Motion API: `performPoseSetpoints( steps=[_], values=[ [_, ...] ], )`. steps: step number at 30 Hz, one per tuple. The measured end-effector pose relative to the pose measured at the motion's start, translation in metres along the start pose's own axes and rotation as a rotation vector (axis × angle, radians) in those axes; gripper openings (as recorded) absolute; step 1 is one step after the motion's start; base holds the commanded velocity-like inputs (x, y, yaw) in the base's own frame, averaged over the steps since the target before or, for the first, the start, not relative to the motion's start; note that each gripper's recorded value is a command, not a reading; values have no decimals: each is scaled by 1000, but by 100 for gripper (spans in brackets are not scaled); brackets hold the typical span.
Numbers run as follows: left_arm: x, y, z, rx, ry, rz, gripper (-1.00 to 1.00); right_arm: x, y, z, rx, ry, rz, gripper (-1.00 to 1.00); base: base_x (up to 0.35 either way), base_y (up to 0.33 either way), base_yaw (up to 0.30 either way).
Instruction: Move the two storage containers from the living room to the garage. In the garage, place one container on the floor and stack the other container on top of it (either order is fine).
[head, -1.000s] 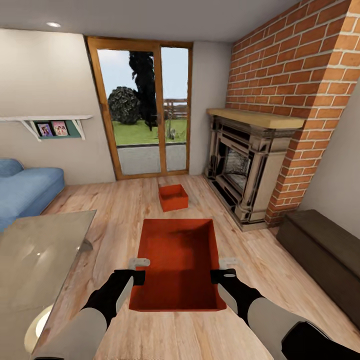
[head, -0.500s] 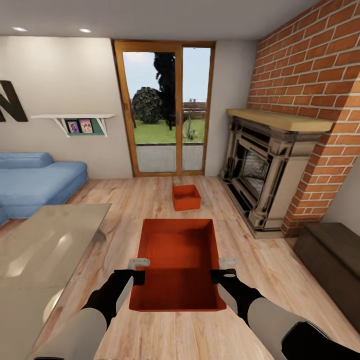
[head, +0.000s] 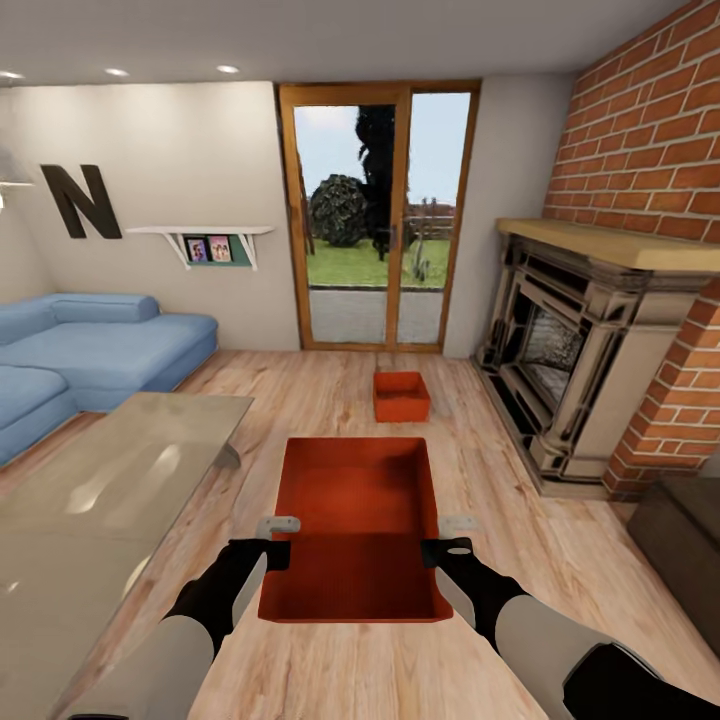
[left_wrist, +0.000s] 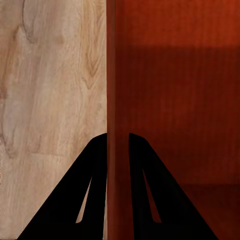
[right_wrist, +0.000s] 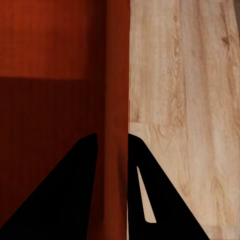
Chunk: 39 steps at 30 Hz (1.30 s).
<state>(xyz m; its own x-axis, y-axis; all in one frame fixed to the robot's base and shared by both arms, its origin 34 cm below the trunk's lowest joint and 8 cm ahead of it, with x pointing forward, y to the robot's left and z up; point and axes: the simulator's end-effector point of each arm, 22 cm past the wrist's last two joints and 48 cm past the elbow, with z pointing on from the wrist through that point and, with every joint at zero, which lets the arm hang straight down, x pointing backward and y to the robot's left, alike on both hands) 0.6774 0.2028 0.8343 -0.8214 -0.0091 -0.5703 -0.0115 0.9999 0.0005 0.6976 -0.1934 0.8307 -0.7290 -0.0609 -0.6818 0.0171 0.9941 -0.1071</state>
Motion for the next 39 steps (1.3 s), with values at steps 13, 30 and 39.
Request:
performPoseSetpoints(
  steps=[13,30,39],
  values=[
    [0,0,0,-1,0,0,-100,0,0,0,0,0,0,-100,0,-12,269],
    [0,0,0,0,0,0,-100,0,0,0,0,0,0,-100,0,0,221],
    [0,0,0,-1,0,0,-100,0,0,0,1,0,0,-100,0,0,141]
  ],
)
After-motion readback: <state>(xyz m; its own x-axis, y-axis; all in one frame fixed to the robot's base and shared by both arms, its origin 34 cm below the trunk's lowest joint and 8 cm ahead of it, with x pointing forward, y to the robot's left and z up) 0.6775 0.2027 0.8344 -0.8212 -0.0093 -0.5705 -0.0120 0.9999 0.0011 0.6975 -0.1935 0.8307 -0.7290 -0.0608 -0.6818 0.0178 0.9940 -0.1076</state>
